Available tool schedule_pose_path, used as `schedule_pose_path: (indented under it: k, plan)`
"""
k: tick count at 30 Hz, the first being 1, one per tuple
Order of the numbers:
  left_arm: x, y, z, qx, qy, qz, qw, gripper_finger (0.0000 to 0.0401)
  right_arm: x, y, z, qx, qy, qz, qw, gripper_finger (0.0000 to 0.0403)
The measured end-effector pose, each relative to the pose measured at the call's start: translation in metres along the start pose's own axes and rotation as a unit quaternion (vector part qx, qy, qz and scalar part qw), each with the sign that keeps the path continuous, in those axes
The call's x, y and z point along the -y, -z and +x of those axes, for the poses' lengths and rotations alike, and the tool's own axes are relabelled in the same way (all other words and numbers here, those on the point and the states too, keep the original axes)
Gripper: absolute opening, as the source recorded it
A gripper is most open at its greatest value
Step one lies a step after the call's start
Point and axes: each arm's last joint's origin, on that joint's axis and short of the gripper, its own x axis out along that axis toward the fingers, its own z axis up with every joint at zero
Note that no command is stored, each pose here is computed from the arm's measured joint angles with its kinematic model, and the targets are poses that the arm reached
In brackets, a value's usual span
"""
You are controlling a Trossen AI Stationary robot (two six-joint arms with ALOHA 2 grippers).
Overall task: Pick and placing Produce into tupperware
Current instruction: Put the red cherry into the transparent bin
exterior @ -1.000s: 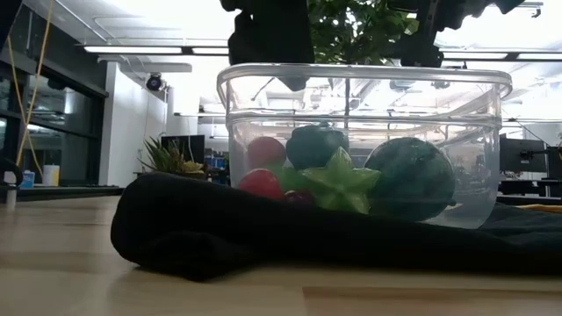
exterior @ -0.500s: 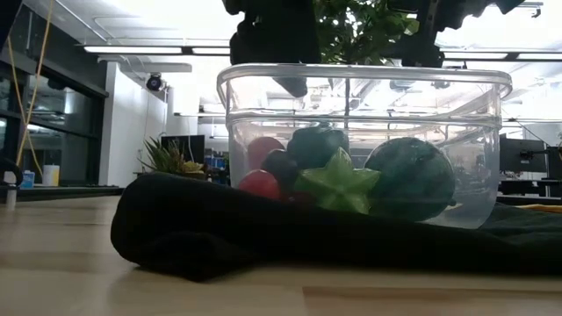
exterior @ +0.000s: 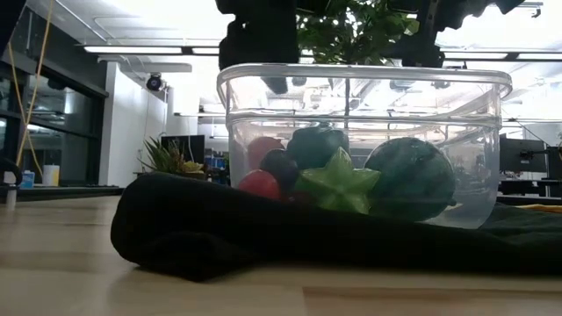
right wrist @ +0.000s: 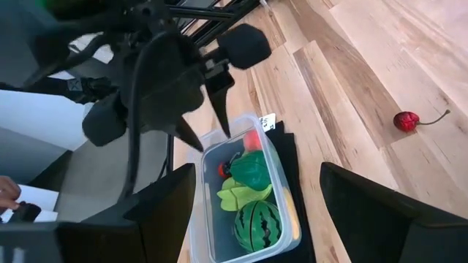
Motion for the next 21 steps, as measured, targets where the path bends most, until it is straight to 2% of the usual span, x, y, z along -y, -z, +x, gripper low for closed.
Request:
schedule_pose_path:
  k: [5, 10, 12, 14, 16, 21]
  plan:
    - [-0.002, -0.004, -0.018, 0.005, 0.006, -0.005, 1.000, 0.0146, 0.000, 0.000, 0.000, 0.002, 0.002, -0.001, 1.000, 0.0282]
    - [0.007, -0.008, -0.047, 0.023, 0.002, 0.013, 1.000, 0.0140, 0.001, 0.000, 0.000, 0.009, 0.013, 0.000, 1.000, 0.0282]
    - [0.012, -0.011, -0.060, 0.050, 0.000, 0.022, 0.998, 0.0137, 0.001, 0.000, 0.000, 0.010, 0.017, 0.000, 1.000, 0.0282]
    - [0.015, -0.005, -0.076, 0.053, -0.023, 0.034, 0.998, 0.0133, 0.001, -0.001, 0.000, 0.012, 0.017, 0.000, 1.000, 0.0282]
    - [0.019, -0.003, -0.092, 0.087, -0.039, 0.039, 0.995, 0.0128, 0.001, -0.001, 0.000, 0.013, 0.020, 0.002, 1.000, 0.0282]
    - [0.021, 0.025, -0.128, 0.134, -0.136, 0.027, 0.981, 0.0115, 0.002, 0.000, 0.000, 0.014, 0.024, 0.012, 1.000, 0.0282]
